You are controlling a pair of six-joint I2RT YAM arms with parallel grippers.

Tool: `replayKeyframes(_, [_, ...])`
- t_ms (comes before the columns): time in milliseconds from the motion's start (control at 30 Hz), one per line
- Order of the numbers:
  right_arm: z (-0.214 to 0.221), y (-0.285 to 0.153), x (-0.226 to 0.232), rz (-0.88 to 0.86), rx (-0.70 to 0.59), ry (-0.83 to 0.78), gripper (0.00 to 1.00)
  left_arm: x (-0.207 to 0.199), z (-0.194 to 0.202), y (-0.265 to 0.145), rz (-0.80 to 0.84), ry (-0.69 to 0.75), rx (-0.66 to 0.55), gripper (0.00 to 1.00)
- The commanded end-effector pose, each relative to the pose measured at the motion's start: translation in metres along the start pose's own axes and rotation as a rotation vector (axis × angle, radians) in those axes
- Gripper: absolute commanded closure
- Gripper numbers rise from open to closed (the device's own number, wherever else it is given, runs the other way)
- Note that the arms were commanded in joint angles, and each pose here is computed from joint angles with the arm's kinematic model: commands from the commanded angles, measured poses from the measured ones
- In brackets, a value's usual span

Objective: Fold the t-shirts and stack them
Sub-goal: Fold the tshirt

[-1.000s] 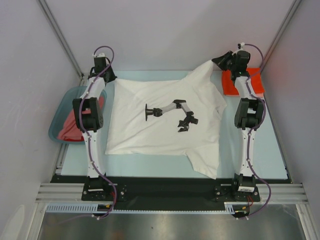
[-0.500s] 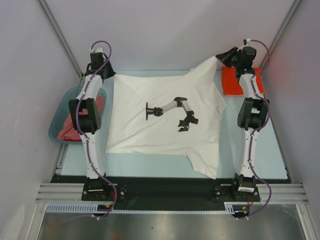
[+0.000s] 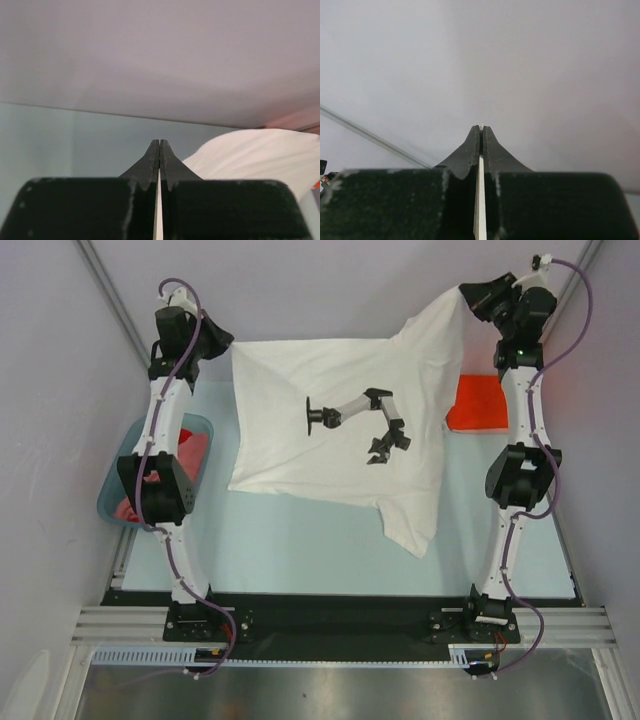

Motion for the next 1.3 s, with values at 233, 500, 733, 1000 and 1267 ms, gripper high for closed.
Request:
replayKeyframes(233, [-0.106,-0.063,0.118,-0.151,-0.184,-0.199,1.00,-0.158,-0.055,-0.109,0.375,0.099,-0.169,1.00])
replayKeyframes(500, [-0.183,-0.144,0.180,-0.116,-0.398,-0.324,1.00,-0.125,-0.141,-0.229,0.193,0.146,-0.490,1.00])
replayKeyframes(733, [-0.183,-0.156,0.183,-0.166,-0.385,-0.212,1.00,-0.094,-0.143,-0.247,0.217,0.084,-0.497,1.00])
replayKeyframes(1000, [-0.164,-0.155,0.214,-0.237,-0.283,-0.196,1.00,-0.113,-0.140,-0.256,0.358,0.068,-0.479,1.00])
replayKeyframes(1267, [-0.103,-0.186,0.202,-0.042,-0.126,-0.280,1.00,-0.181,0.041,-0.141,0.481,0.270,0.165,0.59])
Point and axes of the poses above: each gripper's point midway between its finger pads, its own y axis out along the fingers, its own x axis along the line the jaws close on, z = x × y, the point moved 10 cm from there along -y, back along the fingers, and after that the axes turned 4 degrees about -y, right-handed, at the moved point
